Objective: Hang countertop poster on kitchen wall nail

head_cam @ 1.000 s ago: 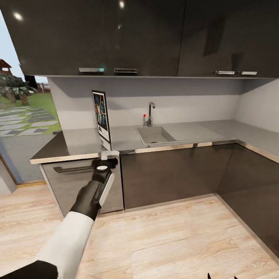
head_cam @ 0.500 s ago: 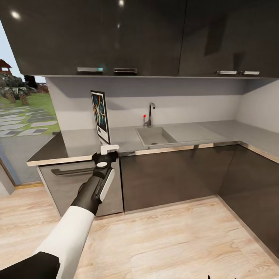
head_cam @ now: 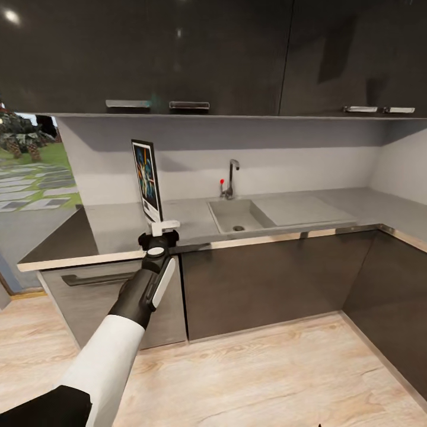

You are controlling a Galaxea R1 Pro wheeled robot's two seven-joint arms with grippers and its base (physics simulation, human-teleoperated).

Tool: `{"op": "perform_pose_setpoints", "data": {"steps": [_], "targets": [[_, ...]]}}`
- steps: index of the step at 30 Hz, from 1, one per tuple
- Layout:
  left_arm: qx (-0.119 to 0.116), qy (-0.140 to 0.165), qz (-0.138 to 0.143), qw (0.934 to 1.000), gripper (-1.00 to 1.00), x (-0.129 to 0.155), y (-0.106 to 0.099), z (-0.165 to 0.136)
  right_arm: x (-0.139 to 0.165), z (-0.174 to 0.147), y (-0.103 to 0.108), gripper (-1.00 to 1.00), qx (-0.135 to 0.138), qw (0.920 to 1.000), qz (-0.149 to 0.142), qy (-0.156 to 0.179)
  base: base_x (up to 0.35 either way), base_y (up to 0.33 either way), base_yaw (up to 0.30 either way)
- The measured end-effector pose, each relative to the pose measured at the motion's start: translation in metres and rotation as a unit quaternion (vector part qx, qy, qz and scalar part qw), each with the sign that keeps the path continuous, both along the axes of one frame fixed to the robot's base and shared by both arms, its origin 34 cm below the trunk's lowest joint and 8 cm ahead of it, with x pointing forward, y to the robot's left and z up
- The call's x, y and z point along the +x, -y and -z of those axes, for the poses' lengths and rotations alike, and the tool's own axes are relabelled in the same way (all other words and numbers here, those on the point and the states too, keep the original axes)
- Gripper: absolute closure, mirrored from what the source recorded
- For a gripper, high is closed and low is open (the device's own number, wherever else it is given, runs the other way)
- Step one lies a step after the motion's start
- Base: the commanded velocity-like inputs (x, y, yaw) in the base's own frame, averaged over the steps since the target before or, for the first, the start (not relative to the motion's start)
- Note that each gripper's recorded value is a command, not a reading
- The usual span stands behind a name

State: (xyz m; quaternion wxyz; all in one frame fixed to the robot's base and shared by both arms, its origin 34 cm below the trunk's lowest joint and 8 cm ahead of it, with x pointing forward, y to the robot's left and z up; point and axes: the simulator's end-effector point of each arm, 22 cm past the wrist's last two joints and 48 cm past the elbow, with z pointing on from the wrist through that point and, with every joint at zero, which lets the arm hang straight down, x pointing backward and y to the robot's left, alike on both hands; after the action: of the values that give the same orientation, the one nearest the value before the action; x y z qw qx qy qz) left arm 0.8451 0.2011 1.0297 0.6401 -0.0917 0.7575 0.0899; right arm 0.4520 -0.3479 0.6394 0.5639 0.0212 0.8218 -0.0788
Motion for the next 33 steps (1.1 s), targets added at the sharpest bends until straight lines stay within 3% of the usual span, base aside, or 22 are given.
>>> {"op": "perform_pose_setpoints", "data": {"steps": [5,12,18,21,33], "targets": [[0.001,0.001,-0.003,1.0000,-1.00,0.000,-0.001,-0.001,-0.002,0.002,0.000,-1.00,0.000,1.0000,0.000,-0.003,0.212,-0.009,0.000],[0.009,0.001,-0.037,0.9993,-1.00,0.000,-0.016,-0.006,-0.003,0.004,0.000,-1.00,0.000,1.0000,0.000,-0.005,0.042,-0.002,0.000],[0.034,-0.018,-0.045,0.9982,-1.00,0.034,-0.018,-0.030,-0.003,0.004,0.001,-1.00,0.000,1.0000,0.001,-0.006,0.004,0.000,0.000],[0.029,0.000,-0.050,0.9984,-1.00,0.040,-0.021,-0.039,-0.003,0.004,0.001,-1.00,0.000,1.0000,0.001,-0.006,0.000,0.000,0.000],[0.021,0.006,-0.054,0.9983,-1.00,0.040,-0.024,-0.042,-0.003,0.004,0.001,-1.00,0.000,1.0000,0.000,-0.006,0.198,0.000,0.000]]}}
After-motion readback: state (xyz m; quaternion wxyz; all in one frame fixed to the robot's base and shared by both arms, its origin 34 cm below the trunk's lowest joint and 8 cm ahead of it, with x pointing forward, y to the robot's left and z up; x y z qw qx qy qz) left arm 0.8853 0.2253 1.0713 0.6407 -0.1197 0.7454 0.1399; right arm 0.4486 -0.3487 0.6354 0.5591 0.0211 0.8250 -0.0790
